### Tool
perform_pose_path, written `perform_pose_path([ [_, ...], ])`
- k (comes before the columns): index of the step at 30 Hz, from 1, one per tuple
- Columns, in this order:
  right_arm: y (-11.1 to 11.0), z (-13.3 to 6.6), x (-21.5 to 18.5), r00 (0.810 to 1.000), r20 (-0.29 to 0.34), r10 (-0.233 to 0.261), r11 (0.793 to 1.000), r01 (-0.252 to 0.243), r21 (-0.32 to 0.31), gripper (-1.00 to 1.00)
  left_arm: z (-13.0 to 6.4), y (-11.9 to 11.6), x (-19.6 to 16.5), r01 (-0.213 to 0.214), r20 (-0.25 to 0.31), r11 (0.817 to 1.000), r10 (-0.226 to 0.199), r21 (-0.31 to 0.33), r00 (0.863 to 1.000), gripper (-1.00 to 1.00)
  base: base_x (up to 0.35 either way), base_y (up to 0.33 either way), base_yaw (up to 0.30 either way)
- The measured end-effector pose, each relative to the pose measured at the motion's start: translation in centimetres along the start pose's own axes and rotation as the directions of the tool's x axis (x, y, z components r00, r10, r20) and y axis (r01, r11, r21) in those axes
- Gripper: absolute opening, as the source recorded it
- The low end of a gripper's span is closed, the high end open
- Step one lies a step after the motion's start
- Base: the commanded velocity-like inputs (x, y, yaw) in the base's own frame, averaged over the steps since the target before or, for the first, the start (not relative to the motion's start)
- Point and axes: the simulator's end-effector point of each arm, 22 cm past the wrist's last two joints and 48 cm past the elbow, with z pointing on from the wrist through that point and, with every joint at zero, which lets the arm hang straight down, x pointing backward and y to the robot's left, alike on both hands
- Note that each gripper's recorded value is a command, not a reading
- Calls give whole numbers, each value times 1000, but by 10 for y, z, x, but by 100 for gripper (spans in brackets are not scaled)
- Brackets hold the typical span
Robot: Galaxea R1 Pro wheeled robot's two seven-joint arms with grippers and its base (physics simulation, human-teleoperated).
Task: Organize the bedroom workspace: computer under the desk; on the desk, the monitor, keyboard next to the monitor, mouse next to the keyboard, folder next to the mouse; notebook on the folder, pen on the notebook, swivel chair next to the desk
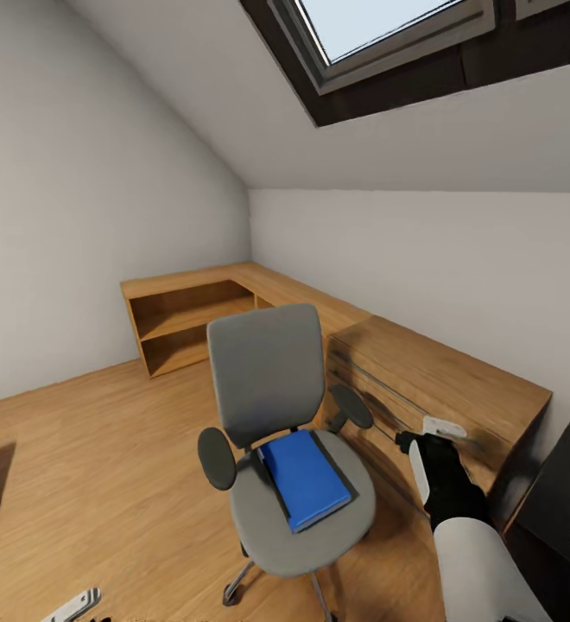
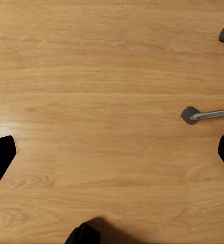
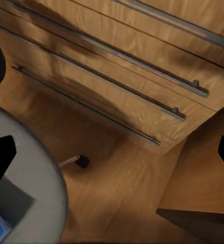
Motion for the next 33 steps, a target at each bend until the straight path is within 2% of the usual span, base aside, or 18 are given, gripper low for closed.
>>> perform_pose_path([
  [5,14,-2,18,1000,-18,-17,1000,17,-18,100,0,-7,3,-19,2,1000,19,10,1000,100,0,0,150],
  [9,30,-6,28,998,-17,-67,997,66,-40,100,0,-8,3,-24,1,1000,24,12,1000,100,0,0,38],
  [14,55,-13,46,986,-6,-167,983,166,-77,100,0,-9,5,-27,0,1000,27,13,1000,100,0,0,10],
  [15,56,-13,47,985,-5,-173,982,172,-79,100,0,-9,5,-27,0,1000,27,13,1000,100,0,0,3],
  [30,69,-17,49,982,16,-188,977,189,-99,100,0,-9,5,-27,0,1000,27,13,1000,100,0,0,0],
  [33,69,-17,50,982,16,-188,977,189,-99,100,0,-9,5,-25,0,1000,25,13,1000,100,0,0,226],
])
